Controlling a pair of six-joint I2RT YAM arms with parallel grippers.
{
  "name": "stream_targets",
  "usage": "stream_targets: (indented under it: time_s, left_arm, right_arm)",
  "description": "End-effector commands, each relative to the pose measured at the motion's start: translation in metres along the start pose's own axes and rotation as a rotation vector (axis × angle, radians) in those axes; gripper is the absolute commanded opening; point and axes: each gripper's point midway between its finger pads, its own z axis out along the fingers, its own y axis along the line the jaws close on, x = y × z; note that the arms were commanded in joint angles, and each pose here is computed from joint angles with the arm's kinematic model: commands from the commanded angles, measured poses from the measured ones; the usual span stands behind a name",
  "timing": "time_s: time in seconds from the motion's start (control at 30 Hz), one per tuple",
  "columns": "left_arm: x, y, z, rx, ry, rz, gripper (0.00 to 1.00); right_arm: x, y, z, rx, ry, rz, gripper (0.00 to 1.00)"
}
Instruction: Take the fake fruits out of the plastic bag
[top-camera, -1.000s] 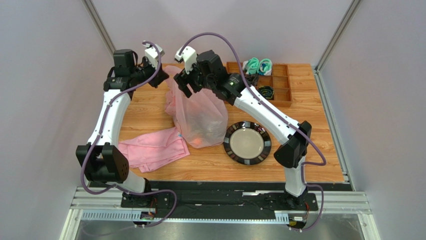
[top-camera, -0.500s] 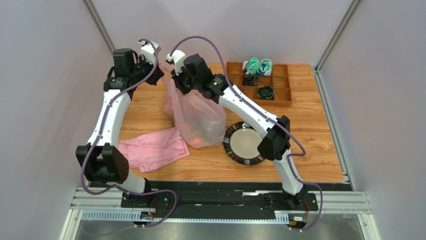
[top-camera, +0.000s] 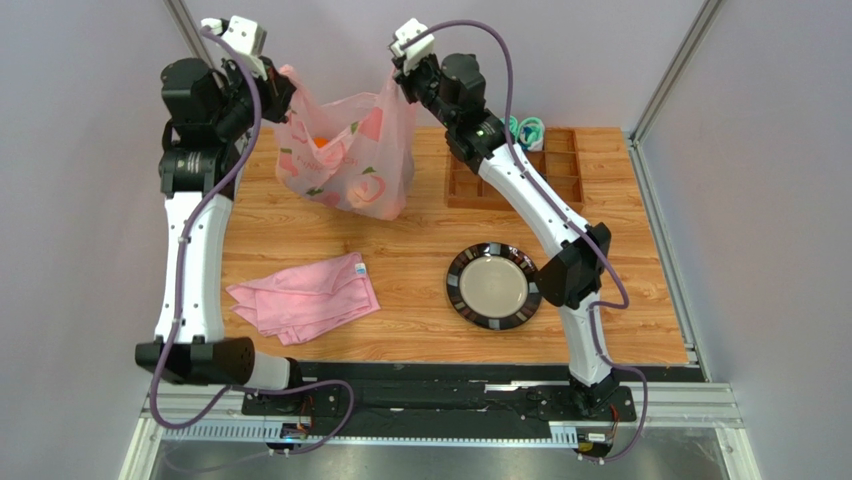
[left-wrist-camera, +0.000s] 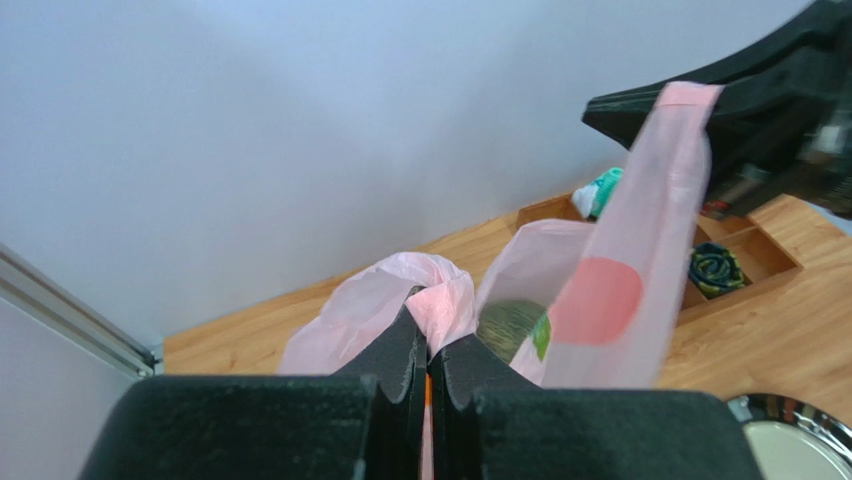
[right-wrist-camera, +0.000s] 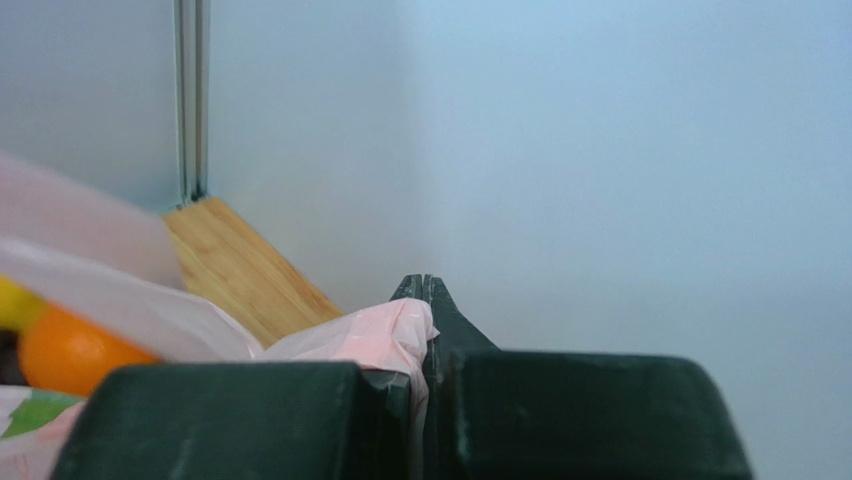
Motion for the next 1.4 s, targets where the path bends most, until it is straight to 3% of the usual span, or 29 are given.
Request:
stream_targets:
  time_s: [0.0, 0.03, 0.07, 0.1, 0.13, 0.2, 0.23, 0.3, 0.4, 0.53, 0.63, 0.73, 0.87, 0.97, 1.0, 1.1, 1.2, 1.3, 1.37]
  left_arm:
    - [0.012, -0.033, -0.043, 0.077, 0.011, -0.022, 0.0]
    - [0.019, -0.046, -0.058, 0.109, 0.02, -0.032, 0.0]
    - [0.043, -0.053, -0.063, 0.13, 0.073, -0.063, 0.0]
    - [0.09, -0.06, -0.065, 0.151, 0.169, -0.116, 0.0]
    - [0.103, -0.069, -0.078, 0.17, 0.19, -0.132, 0.0]
    - [0.164, -0.08, -0.091, 0.184, 0.335, -0.228, 0.0]
    - [0.176, -0.088, -0.098, 0.2, 0.371, -0.273, 0.0]
    - [0.208, -0.101, -0.11, 0.229, 0.474, -0.365, 0.0]
    - [0.22, -0.117, -0.122, 0.285, 0.508, -0.433, 0.0]
    - [0.219, -0.119, -0.133, 0.258, 0.503, -0.428, 0.0]
    - [0.22, -0.123, -0.141, 0.249, 0.525, -0.453, 0.0]
    - [0.22, -0.123, -0.144, 0.217, 0.526, -0.491, 0.0]
    - [0.22, -0.126, -0.148, 0.211, 0.543, -0.518, 0.0]
    - [0.22, -0.124, -0.155, 0.175, 0.555, -0.519, 0.0]
    - [0.22, -0.121, -0.158, 0.147, 0.556, -0.515, 0.0]
    - [0.212, -0.119, -0.166, 0.116, 0.544, -0.492, 0.0]
    - [0.201, -0.116, -0.175, 0.086, 0.522, -0.454, 0.0]
    - [0.188, -0.116, -0.188, 0.074, 0.509, -0.423, 0.0]
    - [0.186, -0.121, -0.198, 0.075, 0.515, -0.427, 0.0]
  right_arm:
    - [-0.01, -0.027, -0.037, -0.011, -0.031, -0.183, 0.0]
    - [0.007, -0.027, -0.047, -0.029, 0.016, -0.199, 0.0]
    - [0.071, -0.004, -0.064, -0.11, 0.144, -0.204, 0.01]
    - [0.072, 0.001, -0.087, -0.152, 0.174, -0.242, 0.04]
    - [0.108, 0.021, -0.11, -0.244, 0.277, -0.247, 0.19]
    - [0.173, 0.057, -0.167, -0.386, 0.436, -0.283, 0.37]
    - [0.192, 0.072, -0.188, -0.428, 0.505, -0.286, 0.53]
    - [0.221, 0.087, -0.228, -0.484, 0.621, -0.274, 0.62]
    - [0.196, 0.091, -0.256, -0.517, 0.653, -0.207, 0.72]
    - [0.107, 0.089, -0.26, -0.57, 0.525, -0.125, 0.78]
    - [0.056, 0.097, -0.245, -0.573, 0.385, -0.033, 0.76]
    - [0.039, 0.137, -0.226, -0.611, 0.33, 0.092, 0.7]
    - [0.055, 0.197, -0.199, -0.669, 0.353, 0.152, 0.55]
    - [0.085, 0.227, -0.178, -0.648, 0.417, 0.198, 0.41]
    - [0.114, 0.239, -0.171, -0.626, 0.494, 0.239, 0.35]
    - [0.158, 0.241, -0.156, -0.497, 0.601, 0.285, 0.27]
    - [0.194, 0.233, -0.158, -0.375, 0.659, 0.253, 0.25]
    - [0.214, 0.211, -0.185, -0.239, 0.724, 0.222, 0.16]
    - [0.192, 0.204, -0.204, -0.236, 0.71, 0.295, 0.13]
